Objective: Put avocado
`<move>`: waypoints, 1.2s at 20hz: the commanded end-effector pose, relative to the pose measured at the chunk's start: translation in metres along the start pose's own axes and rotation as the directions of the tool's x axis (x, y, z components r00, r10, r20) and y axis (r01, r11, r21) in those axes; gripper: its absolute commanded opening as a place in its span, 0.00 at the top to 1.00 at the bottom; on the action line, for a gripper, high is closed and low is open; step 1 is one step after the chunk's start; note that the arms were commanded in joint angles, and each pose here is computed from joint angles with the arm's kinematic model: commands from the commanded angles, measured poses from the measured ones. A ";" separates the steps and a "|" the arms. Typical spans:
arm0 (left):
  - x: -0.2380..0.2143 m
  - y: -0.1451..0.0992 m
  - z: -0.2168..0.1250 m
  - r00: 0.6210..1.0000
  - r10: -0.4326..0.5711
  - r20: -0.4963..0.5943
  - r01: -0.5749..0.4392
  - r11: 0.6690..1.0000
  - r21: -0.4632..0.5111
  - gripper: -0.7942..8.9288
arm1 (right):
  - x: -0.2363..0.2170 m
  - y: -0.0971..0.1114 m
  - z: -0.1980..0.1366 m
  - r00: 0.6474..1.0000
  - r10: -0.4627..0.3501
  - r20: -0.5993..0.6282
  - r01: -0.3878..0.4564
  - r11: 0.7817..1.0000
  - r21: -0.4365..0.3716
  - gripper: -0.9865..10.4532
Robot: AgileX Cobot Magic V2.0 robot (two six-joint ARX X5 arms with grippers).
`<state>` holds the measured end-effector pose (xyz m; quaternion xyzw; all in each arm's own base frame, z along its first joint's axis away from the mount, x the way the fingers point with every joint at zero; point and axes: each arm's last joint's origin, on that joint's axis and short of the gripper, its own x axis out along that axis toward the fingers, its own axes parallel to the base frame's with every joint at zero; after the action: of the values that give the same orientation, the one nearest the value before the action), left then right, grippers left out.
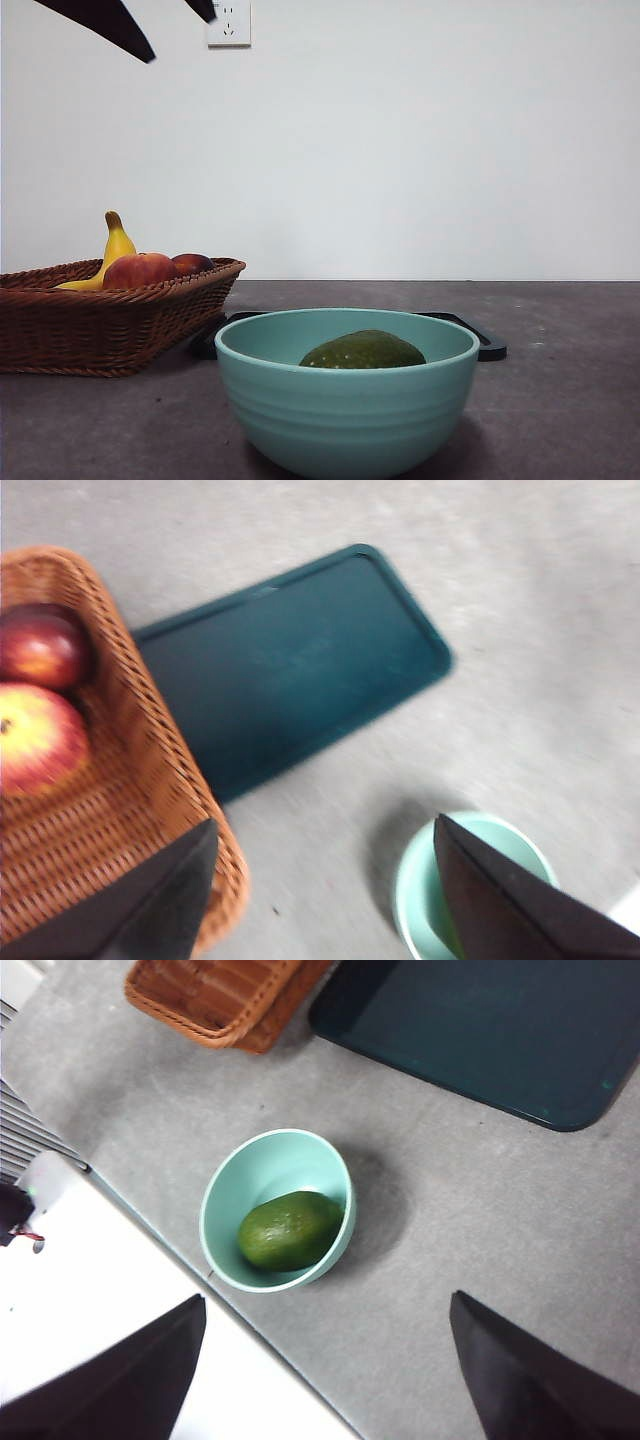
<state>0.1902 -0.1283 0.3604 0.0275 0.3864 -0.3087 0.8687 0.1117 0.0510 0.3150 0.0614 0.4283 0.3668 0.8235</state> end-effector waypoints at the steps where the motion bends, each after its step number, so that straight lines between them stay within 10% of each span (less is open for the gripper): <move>1: -0.006 0.001 -0.013 1.000 -0.027 -0.005 0.027 0.999 0.020 0.56 | 0.006 -0.002 0.009 1.000 0.003 -0.009 -0.003 1.000 -0.005 0.57; 9: -0.017 -0.001 -0.086 0.939 -0.323 -0.113 0.328 0.944 0.024 0.57 | 0.039 -0.012 0.026 0.995 0.029 -0.100 -0.028 1.000 0.005 0.57; 24: -0.026 -0.003 -0.092 0.923 -0.364 -0.124 0.371 0.928 0.040 0.57 | 0.163 -0.002 0.037 0.945 -0.086 -0.317 0.025 0.981 -0.192 0.61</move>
<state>0.1147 -0.0898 0.3121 -0.0082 0.4340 -0.4656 0.7713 0.1982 0.1613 0.2276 -0.0836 0.5292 0.3806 0.7537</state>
